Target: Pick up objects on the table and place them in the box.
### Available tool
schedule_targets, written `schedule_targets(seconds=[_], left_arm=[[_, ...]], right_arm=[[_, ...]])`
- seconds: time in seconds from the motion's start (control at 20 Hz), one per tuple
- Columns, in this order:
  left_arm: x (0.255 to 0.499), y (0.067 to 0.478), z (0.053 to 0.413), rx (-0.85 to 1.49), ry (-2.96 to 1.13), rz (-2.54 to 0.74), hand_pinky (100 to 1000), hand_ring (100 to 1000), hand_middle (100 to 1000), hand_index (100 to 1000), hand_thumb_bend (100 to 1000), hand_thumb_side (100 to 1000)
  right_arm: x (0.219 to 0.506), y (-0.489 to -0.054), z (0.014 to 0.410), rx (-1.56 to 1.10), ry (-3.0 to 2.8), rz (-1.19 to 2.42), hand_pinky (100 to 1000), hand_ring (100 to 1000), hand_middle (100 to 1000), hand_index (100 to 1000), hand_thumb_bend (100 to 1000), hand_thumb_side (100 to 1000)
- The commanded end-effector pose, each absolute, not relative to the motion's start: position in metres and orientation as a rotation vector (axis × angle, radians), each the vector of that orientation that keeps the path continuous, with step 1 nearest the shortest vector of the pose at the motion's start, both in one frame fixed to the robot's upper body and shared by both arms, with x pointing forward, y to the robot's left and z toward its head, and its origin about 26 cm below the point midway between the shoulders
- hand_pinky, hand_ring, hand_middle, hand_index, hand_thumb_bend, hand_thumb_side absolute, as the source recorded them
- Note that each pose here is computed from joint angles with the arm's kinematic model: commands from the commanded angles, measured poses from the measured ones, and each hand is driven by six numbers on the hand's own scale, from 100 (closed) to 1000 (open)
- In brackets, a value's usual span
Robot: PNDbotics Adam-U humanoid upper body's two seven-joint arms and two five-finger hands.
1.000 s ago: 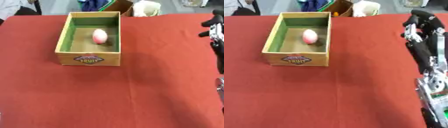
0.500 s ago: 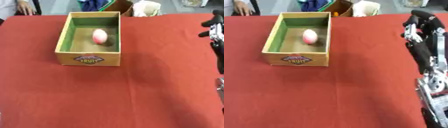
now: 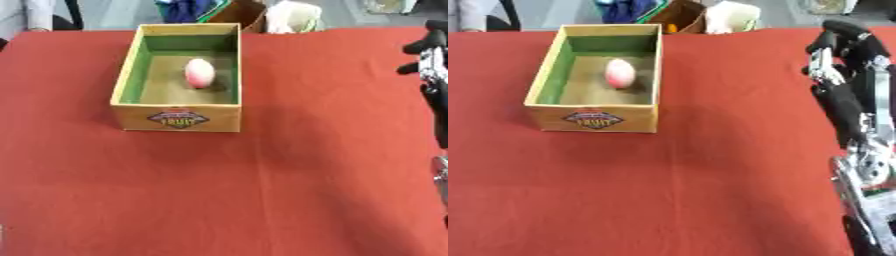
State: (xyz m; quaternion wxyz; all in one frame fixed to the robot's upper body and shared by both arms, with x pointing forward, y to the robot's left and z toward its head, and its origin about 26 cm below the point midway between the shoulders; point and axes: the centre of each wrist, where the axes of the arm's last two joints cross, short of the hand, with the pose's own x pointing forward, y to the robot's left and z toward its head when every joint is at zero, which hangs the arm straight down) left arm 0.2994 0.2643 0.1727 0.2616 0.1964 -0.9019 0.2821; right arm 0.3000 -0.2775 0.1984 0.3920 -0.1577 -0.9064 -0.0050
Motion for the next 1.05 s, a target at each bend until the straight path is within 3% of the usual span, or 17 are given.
schedule_targets(seconds=[0.05, 1.05], left_arm=[[0.2969, 0.265, 0.1793, 0.528, -2.47, 0.765, 571, 531, 466, 624, 100, 675], [0.2971, 0.2649, 0.1798, 0.524, -2.476, 0.761, 570, 532, 467, 624, 100, 678]], right_arm=[[0.2972, -0.278, 0.2057, -0.412, -2.33, -0.006, 513, 663, 535, 754, 100, 457], [0.2976, -0.2773, 0.2068, -0.407, -2.333, 0.0, 515, 663, 535, 754, 100, 456]])
